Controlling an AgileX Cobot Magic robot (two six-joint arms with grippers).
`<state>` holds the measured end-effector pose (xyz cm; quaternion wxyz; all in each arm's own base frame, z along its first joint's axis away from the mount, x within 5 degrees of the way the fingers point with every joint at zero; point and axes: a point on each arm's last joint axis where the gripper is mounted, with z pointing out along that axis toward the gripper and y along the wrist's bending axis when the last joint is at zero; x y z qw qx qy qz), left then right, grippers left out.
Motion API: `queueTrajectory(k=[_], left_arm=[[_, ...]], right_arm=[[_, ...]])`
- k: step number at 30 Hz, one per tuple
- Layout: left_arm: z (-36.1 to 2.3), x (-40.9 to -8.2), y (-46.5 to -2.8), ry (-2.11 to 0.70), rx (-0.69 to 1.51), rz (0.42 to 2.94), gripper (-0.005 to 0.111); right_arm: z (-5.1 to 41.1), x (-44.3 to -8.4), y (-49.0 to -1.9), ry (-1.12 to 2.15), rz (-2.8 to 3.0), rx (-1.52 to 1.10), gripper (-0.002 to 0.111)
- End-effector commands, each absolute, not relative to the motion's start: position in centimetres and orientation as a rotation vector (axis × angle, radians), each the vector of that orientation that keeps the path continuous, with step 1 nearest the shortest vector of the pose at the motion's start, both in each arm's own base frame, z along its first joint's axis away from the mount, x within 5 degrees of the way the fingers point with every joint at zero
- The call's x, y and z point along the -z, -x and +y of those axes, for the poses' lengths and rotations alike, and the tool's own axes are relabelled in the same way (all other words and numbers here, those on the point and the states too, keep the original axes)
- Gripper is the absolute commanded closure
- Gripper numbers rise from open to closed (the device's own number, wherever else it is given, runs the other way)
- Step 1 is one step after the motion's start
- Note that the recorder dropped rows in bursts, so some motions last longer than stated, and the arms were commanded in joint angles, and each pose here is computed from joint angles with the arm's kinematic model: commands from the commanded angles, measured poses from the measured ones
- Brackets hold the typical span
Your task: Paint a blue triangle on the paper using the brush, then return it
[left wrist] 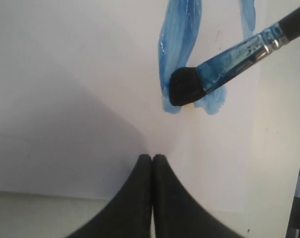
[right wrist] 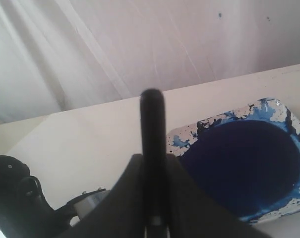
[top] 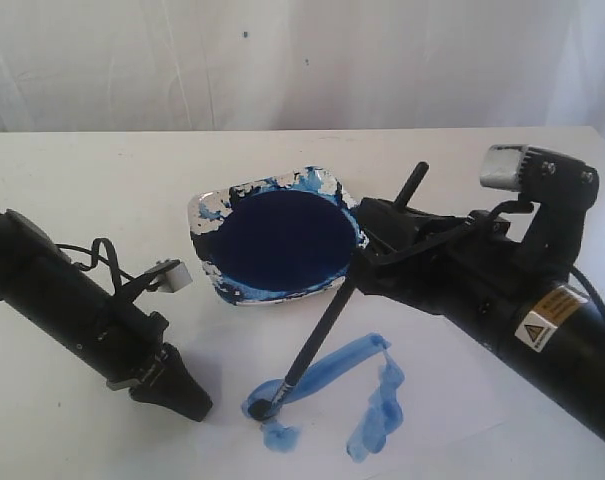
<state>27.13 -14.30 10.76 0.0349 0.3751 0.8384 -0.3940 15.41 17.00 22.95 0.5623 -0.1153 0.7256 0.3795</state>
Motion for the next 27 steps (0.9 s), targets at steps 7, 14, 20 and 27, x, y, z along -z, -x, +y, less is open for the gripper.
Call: queueTrajectory(k=[7, 14, 20, 27], left_arm=[[-14.0, -10.2, -27.1, -1.185, 1.127, 2.606, 0.107], [-14.0, -10.2, -27.1, -1.185, 1.127, 2.606, 0.107], [-14.0, -10.2, -27.1, -1.185, 1.127, 2.606, 0.107], [-14.0, -10.2, -27.1, -1.187, 1.126, 2.606, 0.107]], right_arm=[[15.8, -23.4, -13.8, 0.434, 1.822, -0.808, 0.108], [14.7, -24.1, -12.6, 0.489, 1.874, -0.793, 0.108], [14.1, -24.1, -11.8, 0.526, 1.936, -0.78, 0.108], [13.1, -24.7, -10.8, 0.548, 1.96, -0.786, 0.108]])
